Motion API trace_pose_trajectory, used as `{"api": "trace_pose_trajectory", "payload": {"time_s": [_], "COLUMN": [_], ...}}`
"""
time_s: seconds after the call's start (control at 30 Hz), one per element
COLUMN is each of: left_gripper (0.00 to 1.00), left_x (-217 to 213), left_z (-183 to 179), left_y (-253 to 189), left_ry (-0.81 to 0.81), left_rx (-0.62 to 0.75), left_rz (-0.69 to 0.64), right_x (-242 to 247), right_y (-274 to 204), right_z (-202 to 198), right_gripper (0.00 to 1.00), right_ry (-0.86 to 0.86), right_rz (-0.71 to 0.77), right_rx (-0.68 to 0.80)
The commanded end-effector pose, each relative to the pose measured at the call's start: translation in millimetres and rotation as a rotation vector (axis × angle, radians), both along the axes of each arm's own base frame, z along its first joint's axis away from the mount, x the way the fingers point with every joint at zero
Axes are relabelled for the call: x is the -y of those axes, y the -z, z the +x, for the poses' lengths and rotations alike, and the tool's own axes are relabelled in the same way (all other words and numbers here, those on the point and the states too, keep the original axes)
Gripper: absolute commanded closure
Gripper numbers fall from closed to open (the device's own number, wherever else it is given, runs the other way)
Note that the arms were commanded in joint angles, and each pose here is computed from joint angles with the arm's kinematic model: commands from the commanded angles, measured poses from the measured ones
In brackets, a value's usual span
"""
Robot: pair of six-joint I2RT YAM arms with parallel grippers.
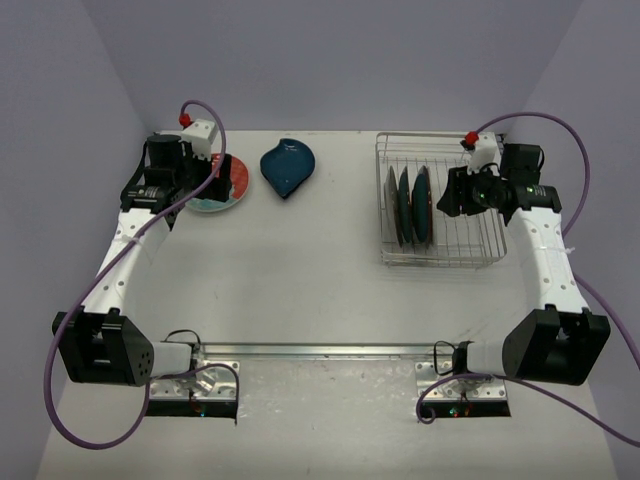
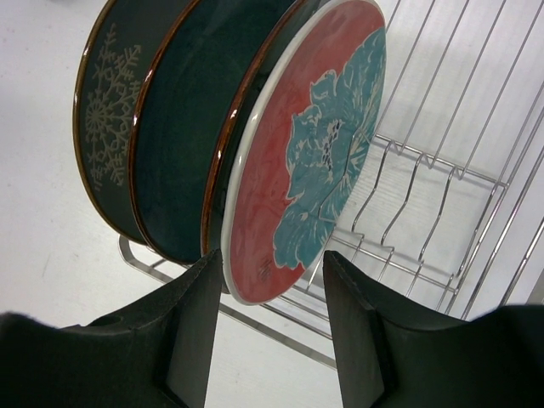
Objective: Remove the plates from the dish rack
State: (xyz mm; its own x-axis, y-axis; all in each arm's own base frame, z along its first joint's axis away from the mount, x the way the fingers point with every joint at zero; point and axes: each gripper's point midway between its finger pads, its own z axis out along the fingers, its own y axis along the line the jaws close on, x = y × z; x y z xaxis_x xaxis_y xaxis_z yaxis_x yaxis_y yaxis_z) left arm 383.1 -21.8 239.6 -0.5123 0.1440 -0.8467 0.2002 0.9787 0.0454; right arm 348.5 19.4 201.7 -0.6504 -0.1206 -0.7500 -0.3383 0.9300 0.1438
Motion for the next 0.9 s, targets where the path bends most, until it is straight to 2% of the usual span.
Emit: {"api": "trace_pose_trajectory", "payload": {"time_s": [0.0,0.47,0.87], "left_gripper": [0.15,0.14,0.15], "left_x": [4.1,4.7,5.0], "left_z": [7.2,7.9,10.2], "left_y": [-12.8,-6.9,-3.9], "left_ry": [0.0,-0.005,-0.007], "left_rx": [0.043,0.027,0.018], "left_rz": [-0.012,-0.021,-0.025], "right_x": [0.1,-6.9,0.3], "right_y": [-10.8,-11.3,3.3], "right_z": [7.0,9.3,18.1], "right_gripper": [0.49,0.49,0.5], "right_ry": [-0.018,-0.058,-0.041], "right_rz": [-0.003,0.027,-0.002], "right_rx": [0.042,0.03,0.012]}}
